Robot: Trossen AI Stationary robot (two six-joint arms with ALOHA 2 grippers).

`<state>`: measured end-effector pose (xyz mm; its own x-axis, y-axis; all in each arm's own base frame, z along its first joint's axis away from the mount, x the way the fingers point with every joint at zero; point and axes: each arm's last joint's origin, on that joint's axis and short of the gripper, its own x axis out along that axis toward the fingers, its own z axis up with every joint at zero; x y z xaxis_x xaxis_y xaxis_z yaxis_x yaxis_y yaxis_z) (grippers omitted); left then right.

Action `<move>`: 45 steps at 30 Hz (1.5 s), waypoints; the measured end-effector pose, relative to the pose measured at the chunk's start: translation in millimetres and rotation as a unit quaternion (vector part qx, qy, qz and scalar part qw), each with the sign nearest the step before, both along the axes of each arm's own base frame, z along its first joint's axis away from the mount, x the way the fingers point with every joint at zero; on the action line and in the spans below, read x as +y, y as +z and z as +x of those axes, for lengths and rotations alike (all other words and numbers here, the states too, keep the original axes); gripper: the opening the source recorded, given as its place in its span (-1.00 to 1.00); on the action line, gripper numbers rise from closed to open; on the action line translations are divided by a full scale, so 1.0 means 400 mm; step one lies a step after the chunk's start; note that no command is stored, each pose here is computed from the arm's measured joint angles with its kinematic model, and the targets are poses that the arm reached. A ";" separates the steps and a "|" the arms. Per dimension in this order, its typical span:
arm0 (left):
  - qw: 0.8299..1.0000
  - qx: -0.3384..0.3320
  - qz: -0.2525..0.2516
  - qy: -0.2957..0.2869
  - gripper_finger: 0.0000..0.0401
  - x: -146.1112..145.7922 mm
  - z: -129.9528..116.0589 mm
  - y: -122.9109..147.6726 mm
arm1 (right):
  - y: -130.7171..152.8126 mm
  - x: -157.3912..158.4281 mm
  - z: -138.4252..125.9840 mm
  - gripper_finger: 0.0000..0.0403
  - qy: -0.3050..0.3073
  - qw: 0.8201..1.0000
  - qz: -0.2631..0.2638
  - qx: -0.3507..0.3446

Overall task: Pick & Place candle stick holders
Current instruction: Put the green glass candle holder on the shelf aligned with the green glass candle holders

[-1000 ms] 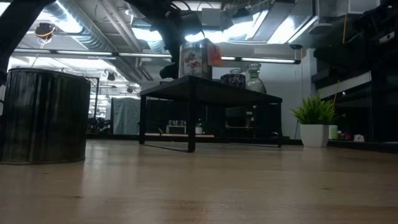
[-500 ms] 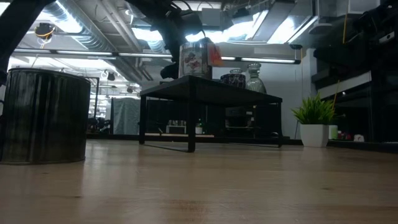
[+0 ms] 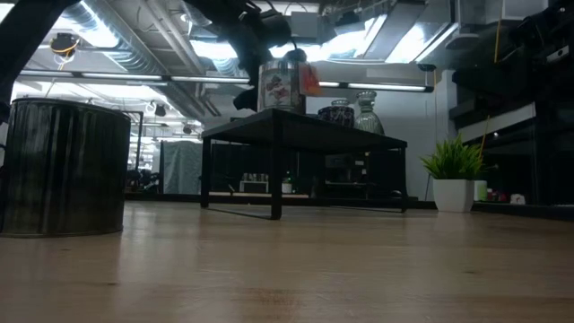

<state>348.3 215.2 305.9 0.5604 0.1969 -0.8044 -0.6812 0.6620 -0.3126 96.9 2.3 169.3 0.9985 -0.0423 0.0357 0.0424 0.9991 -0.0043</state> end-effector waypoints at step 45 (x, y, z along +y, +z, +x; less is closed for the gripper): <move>0.992 0.122 -0.004 -0.014 -0.32 -0.111 -0.198 0.035 | 0.000 0.000 0.000 -1.00 0.000 1.000 0.000 0.000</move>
<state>268.9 170.8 319.8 0.3546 0.1767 -0.9182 -0.7184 0.6801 -0.1466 96.9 2.3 169.2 0.9985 -0.0423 0.0355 0.0425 0.9991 -0.0045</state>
